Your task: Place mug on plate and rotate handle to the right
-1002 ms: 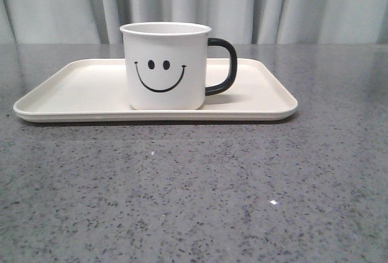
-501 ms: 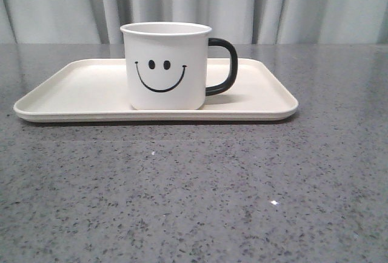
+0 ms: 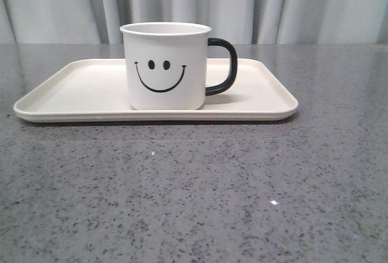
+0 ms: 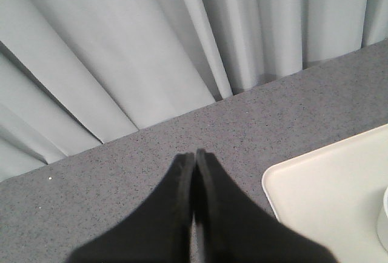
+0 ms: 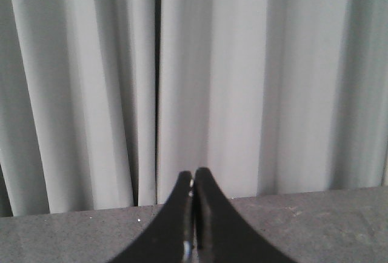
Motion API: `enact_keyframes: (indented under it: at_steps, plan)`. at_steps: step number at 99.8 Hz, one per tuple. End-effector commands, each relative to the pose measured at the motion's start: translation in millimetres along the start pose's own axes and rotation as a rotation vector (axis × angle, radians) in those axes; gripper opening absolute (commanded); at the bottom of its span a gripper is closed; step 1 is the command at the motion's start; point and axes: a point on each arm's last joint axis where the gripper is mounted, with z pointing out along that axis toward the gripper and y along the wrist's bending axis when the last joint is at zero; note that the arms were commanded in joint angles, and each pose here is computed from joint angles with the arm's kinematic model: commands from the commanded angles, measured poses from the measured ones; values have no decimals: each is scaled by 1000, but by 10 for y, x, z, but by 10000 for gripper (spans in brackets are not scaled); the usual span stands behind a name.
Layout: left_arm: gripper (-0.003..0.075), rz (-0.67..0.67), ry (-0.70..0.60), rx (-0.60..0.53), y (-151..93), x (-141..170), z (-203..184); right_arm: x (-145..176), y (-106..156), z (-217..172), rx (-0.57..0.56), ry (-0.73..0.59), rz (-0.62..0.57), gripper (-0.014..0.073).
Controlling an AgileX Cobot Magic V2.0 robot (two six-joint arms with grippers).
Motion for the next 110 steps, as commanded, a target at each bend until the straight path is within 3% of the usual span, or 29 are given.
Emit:
enact_keyframes:
  at_steps: [1, 40, 79, 92, 110]
  plan:
    - [-20, -14, -58, -10, 37, -42, -107, -19, -44, -64, 44, -122, 5, -58]
    - [-20, -13, -35, 10, -11, -50, -11, 416, -109, 9, 55, 14, 19, -58]
    - [-20, 23, 75, 16, -181, -77, 518, 432, -104, 9, 50, 32, 19, -58]
    - [-20, 34, 94, -32, -168, -76, 614, 432, -104, 9, 50, 32, 19, -58]
    - [-20, -152, -133, 0, -124, -132, 378, 432, -104, 9, 50, 32, 19, -58]
